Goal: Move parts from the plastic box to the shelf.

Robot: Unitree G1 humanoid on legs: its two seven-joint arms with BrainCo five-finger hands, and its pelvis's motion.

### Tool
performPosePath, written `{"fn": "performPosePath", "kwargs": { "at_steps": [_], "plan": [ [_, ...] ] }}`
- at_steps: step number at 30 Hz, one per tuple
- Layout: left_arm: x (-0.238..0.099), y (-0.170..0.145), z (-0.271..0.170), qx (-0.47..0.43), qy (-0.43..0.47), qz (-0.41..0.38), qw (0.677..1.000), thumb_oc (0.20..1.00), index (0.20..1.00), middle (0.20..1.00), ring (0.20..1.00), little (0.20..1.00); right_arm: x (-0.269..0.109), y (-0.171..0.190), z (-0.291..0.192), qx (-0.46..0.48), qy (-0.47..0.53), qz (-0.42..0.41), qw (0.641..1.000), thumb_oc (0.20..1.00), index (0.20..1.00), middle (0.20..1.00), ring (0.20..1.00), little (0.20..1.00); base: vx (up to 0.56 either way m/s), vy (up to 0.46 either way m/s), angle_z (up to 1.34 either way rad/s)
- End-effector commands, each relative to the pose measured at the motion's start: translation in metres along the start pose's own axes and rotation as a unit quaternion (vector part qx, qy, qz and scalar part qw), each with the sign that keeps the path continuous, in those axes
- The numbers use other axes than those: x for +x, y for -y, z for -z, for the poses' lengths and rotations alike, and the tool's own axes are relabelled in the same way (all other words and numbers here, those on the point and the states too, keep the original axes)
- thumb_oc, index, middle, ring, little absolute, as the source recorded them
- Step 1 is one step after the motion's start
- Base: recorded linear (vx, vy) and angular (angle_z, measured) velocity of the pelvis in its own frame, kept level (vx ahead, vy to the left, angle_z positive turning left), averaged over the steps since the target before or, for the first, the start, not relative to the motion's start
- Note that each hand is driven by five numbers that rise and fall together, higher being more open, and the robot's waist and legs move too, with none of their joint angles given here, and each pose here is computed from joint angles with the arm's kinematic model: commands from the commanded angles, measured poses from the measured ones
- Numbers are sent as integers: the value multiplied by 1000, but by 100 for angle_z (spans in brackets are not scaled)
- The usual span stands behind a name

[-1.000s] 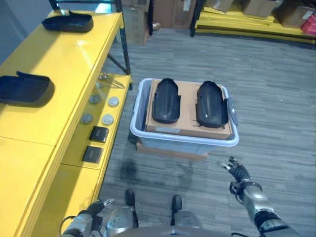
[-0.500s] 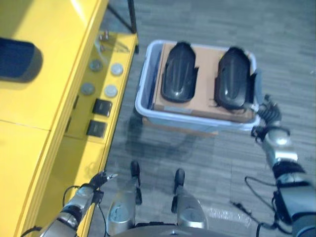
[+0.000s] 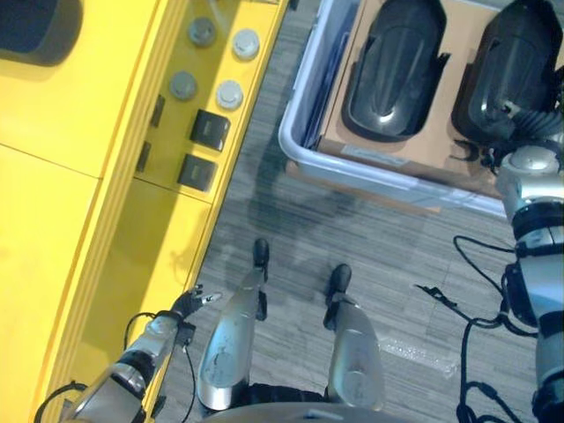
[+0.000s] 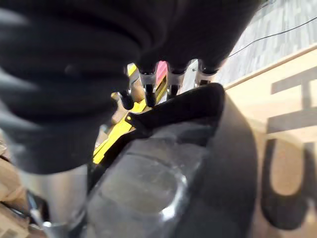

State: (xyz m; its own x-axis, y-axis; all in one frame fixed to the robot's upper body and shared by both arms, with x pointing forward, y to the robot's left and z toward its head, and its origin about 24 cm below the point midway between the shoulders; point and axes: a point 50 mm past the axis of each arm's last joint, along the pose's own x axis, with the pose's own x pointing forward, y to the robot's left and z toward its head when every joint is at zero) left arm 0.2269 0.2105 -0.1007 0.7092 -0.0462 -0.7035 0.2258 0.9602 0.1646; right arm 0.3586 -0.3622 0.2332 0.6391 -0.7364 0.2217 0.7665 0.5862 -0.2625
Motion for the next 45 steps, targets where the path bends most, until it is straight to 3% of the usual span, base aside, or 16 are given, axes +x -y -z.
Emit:
{"fn": "performPosePath", "kwargs": {
  "at_steps": [1, 7, 13, 14, 15, 16, 20, 31, 34, 38, 45],
  "plan": [
    [-4, 7, 12, -16, -1, 11, 1000, 1000, 1000, 1000, 1000, 1000, 11, 36, 0, -68, 1, 64, 996, 1000, 1000, 1000, 1000, 1000, -5, 47, -5],
    [-3, 20, 2, -26, 36, 33, 998, 1000, 1000, 1000, 1000, 1000, 9, 48, 16, -57, -35, 142, 988, 1000, 1000, 1000, 1000, 1000, 10, 46, -1],
    [-2, 23, -2, -32, 40, 36, 998, 1000, 1000, 1000, 1000, 1000, 8, 48, 33, -74, -94, 115, 986, 1000, 1000, 1000, 1000, 1000, 6, 30, -4],
    [-2, 22, -3, -32, 40, 35, 998, 1000, 1000, 1000, 1000, 1000, 7, 46, 40, -82, -116, 96, 985, 363, 363, 363, 363, 363, 0, 6, -3],
    [-2, 22, -3, -32, 39, 34, 998, 1000, 1000, 1000, 1000, 1000, 6, 45, 45, -86, -133, 81, 984, 200, 200, 200, 200, 200, 0, 0, 0],
    [-3, 17, -2, -33, 37, 29, 998, 1000, 1000, 1000, 1000, 1000, 0, 43, 69, -105, -196, 25, 975, 200, 200, 200, 200, 200, 1, -43, -2],
    [-4, 11, 0, -26, 33, 25, 999, 1000, 1000, 1000, 1000, 1000, -5, 42, 85, -107, -240, -15, 965, 200, 200, 200, 200, 200, -9, -55, 2],
    [-7, 7, 3, -10, 39, 21, 999, 1000, 1000, 1000, 1000, 1000, -10, 44, 101, -83, -258, -32, 962, 200, 200, 200, 200, 200, -18, -18, 1],
    [-9, 4, 2, -5, 50, 16, 999, 1000, 1000, 1000, 1000, 1000, -7, 47, 95, -83, -214, 5, 973, 200, 200, 200, 200, 200, -38, -22, 4],
    [-12, 1, -12, 0, 102, 1, 995, 1000, 1000, 1000, 1000, 1000, -4, 48, 74, -112, -73, 45, 990, 200, 200, 200, 200, 200, -39, -4, -3],
    [-30, -5, -64, 34, 229, -29, 973, 1000, 1000, 1000, 1000, 1000, -24, 53, 47, -217, 124, 67, 966, 200, 200, 200, 200, 200, 8, -18, -10]
  ]
}}
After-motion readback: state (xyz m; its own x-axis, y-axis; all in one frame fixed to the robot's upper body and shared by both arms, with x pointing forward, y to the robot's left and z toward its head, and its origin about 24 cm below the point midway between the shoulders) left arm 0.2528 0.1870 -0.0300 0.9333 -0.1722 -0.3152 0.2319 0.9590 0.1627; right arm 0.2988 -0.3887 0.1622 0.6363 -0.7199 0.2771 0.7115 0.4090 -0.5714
